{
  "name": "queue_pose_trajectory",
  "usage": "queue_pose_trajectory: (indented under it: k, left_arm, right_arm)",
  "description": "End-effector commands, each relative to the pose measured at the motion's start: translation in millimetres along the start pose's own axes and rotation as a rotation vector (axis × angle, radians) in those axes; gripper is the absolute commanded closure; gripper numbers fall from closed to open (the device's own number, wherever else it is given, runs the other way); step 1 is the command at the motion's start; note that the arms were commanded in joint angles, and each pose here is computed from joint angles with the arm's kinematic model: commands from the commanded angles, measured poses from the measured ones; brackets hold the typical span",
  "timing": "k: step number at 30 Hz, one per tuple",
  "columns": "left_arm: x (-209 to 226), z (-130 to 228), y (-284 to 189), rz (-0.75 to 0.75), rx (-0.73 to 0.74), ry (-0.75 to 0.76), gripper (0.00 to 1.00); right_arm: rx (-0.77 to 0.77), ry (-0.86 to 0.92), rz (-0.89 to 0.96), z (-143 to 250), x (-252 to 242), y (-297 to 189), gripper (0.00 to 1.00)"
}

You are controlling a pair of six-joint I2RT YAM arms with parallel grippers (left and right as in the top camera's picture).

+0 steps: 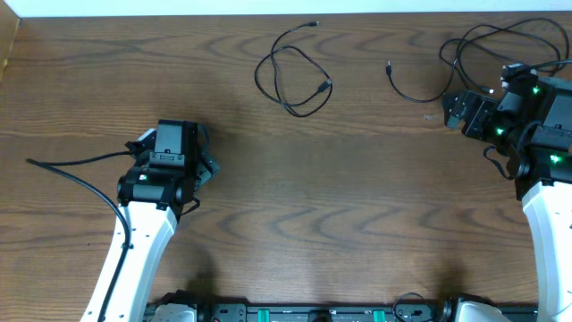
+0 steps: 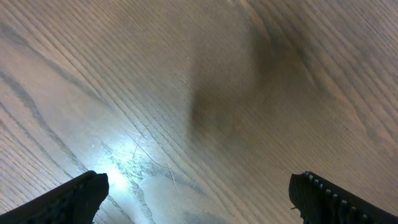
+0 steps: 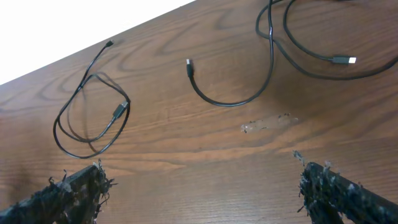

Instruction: Untangle cables

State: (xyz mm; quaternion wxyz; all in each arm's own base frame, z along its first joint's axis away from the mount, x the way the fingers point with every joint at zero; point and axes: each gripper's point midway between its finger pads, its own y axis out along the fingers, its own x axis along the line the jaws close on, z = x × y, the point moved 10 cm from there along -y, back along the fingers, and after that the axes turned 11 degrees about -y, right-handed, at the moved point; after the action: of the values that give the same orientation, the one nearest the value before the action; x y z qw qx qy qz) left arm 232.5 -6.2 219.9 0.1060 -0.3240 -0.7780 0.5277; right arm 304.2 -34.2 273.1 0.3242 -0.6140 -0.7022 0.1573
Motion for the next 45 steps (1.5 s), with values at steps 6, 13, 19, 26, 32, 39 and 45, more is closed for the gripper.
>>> queue_pose_trajectory:
  k: [6, 13, 19, 26, 32, 39, 45]
  left_arm:
    - [-0.8, -5.9, -6.1, 0.005, -0.034, -0.005, 0.02]
    - [2.0, -7.6, -16.5, 0.042, -0.058, -0.018, 0.02]
    - [7.0, -9.7, -32.4, 0.097, -0.095, -0.038, 0.02]
    - [19.5, -11.5, -62.0, 0.203, -0.165, -0.076, 0.02]
    - [37.9, -4.5, -76.9, 0.274, -0.212, -0.101, 0.02]
    - [62.9, 16.0, -65.1, 0.317, -0.24, -0.118, 0.02]
    - [68.9, 28.3, -40.9, 0.436, -0.313, -0.173, 0.02]
  right_arm:
    - [-0.005, 0.008, -0.008, -1.1, 1.8, -1.8, 0.01]
    - [-0.005, 0.008, -0.008, -1.1, 1.8, -1.8, 0.01]
    - [-0.005, 0.008, -0.008, -1.1, 1.8, -1.8, 0.01]
    - [-0.005, 0.008, -0.008, -1.1, 1.8, -1.8, 0.01]
    - [-0.005, 0.008, -0.008, -1.1, 1.8, -1.8, 0.01]
    - [-0.005, 0.008, -0.008, -1.1, 1.8, -1.7, 0.01]
    - [-0.004, 0.008, -0.008, -1.0, 1.8, -1.6, 0.01]
